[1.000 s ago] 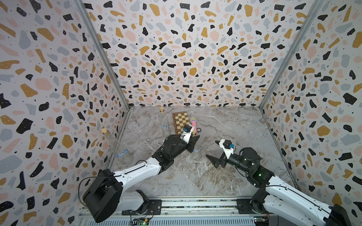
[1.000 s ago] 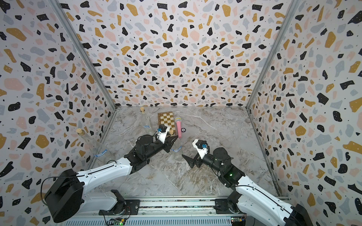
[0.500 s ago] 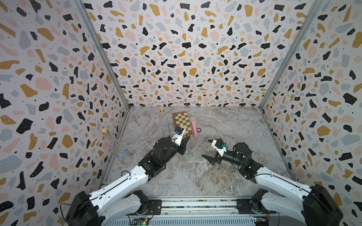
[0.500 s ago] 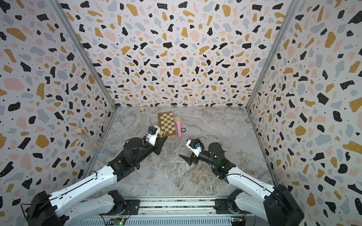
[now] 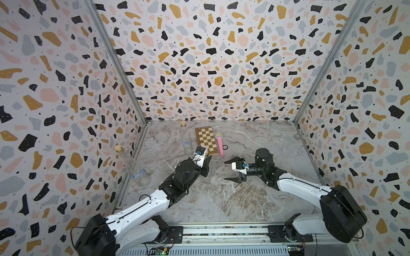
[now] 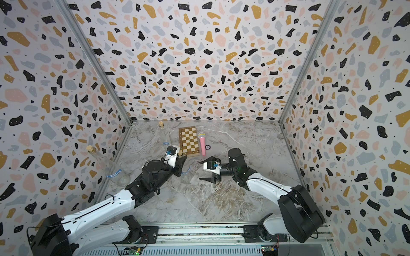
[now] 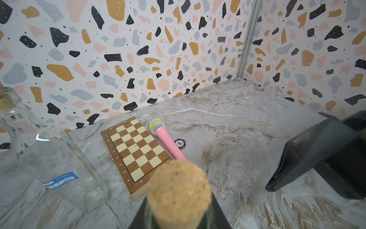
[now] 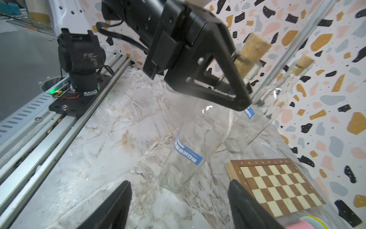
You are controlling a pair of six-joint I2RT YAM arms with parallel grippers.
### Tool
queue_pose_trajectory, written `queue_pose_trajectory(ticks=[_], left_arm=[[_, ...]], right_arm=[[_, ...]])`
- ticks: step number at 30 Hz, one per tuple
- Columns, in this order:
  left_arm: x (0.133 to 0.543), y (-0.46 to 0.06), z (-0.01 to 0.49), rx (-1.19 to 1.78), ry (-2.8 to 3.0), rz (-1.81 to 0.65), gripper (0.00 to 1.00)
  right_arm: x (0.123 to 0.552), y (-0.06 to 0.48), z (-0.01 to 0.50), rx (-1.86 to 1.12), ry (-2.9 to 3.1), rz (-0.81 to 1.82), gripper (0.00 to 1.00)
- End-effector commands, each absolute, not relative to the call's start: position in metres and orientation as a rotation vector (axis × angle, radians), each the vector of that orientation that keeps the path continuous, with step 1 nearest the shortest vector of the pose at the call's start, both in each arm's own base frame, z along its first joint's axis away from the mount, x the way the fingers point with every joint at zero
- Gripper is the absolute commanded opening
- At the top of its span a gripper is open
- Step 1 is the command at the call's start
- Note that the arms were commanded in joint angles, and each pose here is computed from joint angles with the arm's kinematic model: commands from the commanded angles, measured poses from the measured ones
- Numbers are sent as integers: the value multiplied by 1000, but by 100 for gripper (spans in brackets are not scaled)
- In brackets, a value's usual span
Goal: Remove the label from the bottle
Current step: Pick up the bottle from the center of the board.
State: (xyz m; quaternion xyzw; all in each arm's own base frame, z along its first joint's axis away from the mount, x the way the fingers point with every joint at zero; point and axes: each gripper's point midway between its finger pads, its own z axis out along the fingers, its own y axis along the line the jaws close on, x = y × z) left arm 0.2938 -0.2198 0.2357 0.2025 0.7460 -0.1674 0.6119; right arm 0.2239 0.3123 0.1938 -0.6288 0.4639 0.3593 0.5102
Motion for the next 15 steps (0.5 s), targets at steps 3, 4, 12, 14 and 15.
queue_pose_trajectory(ticks=[3,4,12,14,15], left_arm=[[289,-224,259,443,1621,-460,0],[287,-225,257,453,1621,-467,0],[282,-228,251,475,1628,-497,0],[282,-228,251,475,1627,-499,0],[282,-229,250,476,1627,-500,0]], right_arm=[[224,322,193,-1566,1088,965,69],[226,325,190,-1573,1107,989,66],[240,339,171,-1578,1170,1055,58],[241,341,168,-1579,1170,1057,58],[243,342,167,-1579,1172,1057,58]])
